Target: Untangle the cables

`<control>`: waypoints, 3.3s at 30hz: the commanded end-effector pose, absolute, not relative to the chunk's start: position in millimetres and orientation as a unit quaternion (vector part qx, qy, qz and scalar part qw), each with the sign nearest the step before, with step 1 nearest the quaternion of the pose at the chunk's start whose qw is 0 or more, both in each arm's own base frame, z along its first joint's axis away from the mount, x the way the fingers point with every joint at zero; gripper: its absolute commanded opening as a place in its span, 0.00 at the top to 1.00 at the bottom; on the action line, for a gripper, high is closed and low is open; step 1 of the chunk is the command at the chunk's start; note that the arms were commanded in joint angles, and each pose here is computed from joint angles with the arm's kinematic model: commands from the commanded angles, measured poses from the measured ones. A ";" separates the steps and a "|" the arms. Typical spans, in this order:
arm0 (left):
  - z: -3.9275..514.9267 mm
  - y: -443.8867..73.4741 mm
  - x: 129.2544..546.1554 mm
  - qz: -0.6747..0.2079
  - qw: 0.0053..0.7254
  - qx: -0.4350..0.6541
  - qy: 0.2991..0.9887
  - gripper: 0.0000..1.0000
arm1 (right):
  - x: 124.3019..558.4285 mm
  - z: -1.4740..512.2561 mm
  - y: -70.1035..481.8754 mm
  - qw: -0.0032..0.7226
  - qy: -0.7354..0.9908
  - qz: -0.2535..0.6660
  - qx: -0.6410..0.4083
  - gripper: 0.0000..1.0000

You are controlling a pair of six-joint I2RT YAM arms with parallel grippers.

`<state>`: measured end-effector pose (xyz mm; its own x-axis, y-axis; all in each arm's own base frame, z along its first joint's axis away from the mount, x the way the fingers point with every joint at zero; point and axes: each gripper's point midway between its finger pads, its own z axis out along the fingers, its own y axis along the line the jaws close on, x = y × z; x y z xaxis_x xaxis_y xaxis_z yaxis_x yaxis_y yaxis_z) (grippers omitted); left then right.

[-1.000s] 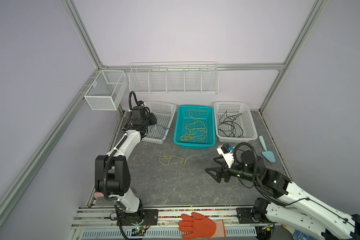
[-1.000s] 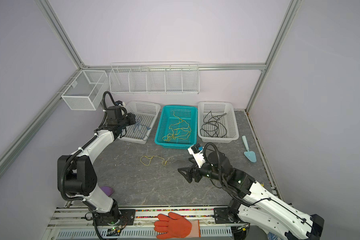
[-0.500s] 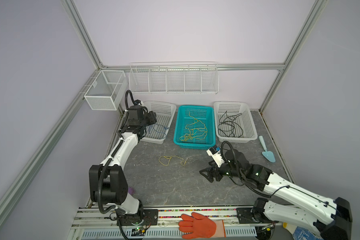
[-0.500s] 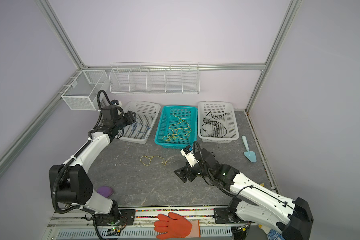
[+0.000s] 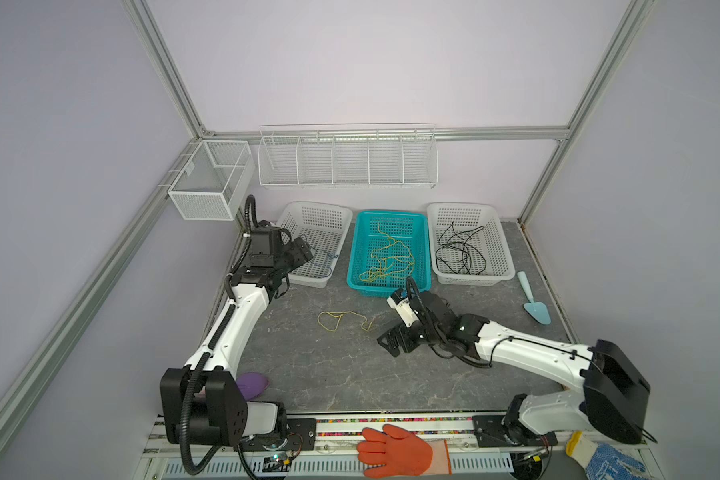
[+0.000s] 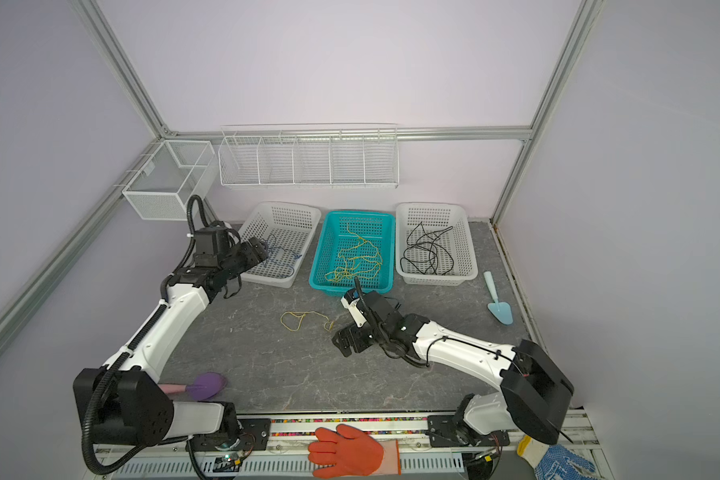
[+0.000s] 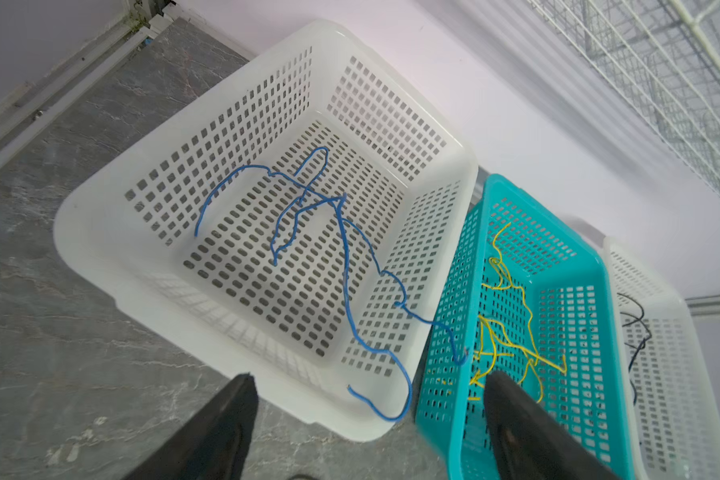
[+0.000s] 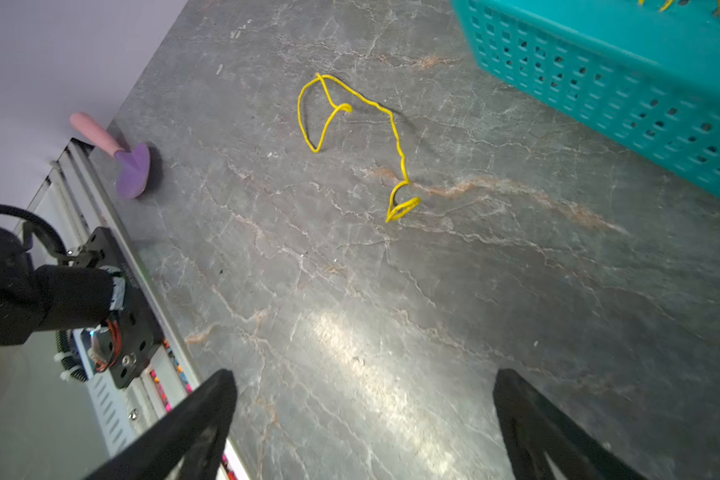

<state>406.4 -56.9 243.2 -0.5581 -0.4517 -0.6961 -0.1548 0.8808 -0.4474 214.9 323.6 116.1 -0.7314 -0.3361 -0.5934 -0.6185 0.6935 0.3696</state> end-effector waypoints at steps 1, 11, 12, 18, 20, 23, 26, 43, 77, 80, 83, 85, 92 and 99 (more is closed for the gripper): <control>249.6 -45.8 381.4 -0.157 0.442 -0.188 0.863 0.00 | 234.6 125.0 349.6 0.266 0.882 0.302 -0.246 0.06; 227.5 -38.6 349.2 -0.143 0.448 -0.180 0.864 0.01 | 270.1 77.8 373.1 0.243 0.912 0.256 -0.209 0.23; 224.3 -43.0 351.8 -0.155 0.442 -0.181 0.865 0.01 | 271.8 72.5 374.3 0.240 0.915 0.252 -0.206 0.26; 208.7 -74.9 377.3 -0.227 0.381 -0.172 0.879 0.01 | 277.8 49.8 380.7 0.223 0.923 0.243 -0.198 0.44; 203.3 -80.0 386.9 -0.239 0.370 -0.176 0.881 0.01 | 280.1 44.5 382.3 0.220 0.925 0.240 -0.196 0.51; 190.1 -80.0 403.3 -0.228 0.350 -0.186 0.889 0.01 | 282.2 38.2 385.4 0.215 0.926 0.238 -0.197 0.61; 185.7 -84.1 420.1 -0.230 0.333 -0.188 0.895 0.01 | 282.4 34.4 386.9 0.211 0.927 0.237 -0.200 0.74; 150.8 -79.3 508.6 -0.180 0.303 -0.222 0.909 0.01 | 257.3 88.7 373.9 0.239 0.902 0.284 -0.221 0.94; 204.9 -49.9 601.7 -0.077 0.371 -0.224 0.898 0.00 | 375.0 196.4 241.0 0.353 0.903 0.236 -0.063 0.94; 224.1 -57.3 593.2 -0.104 0.381 -0.218 0.892 0.00 | 395.2 188.6 242.8 0.345 0.908 0.233 -0.050 0.94; 238.2 -65.9 576.7 -0.134 0.390 -0.218 0.885 0.00 | 415.7 173.5 244.4 0.331 0.918 0.213 -0.042 0.94; 245.7 -71.1 562.6 -0.148 0.401 -0.217 0.878 0.00 | 426.6 162.9 246.6 0.319 0.926 0.201 -0.038 0.94; 259.7 -81.1 511.0 -0.175 0.417 -0.206 0.868 0.00 | 447.3 133.4 249.9 0.292 0.940 0.172 -0.029 0.90; 249.0 -102.0 463.4 -0.190 0.412 -0.184 0.872 0.00 | 451.7 132.5 245.8 0.291 0.942 0.166 -0.021 0.86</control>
<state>474.8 -91.3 250.0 -0.5922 -0.4820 -0.6457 -0.1936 0.8630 -0.4666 444.7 252.0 122.3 -0.8391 0.0334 -0.5429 -0.1596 0.9390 0.3045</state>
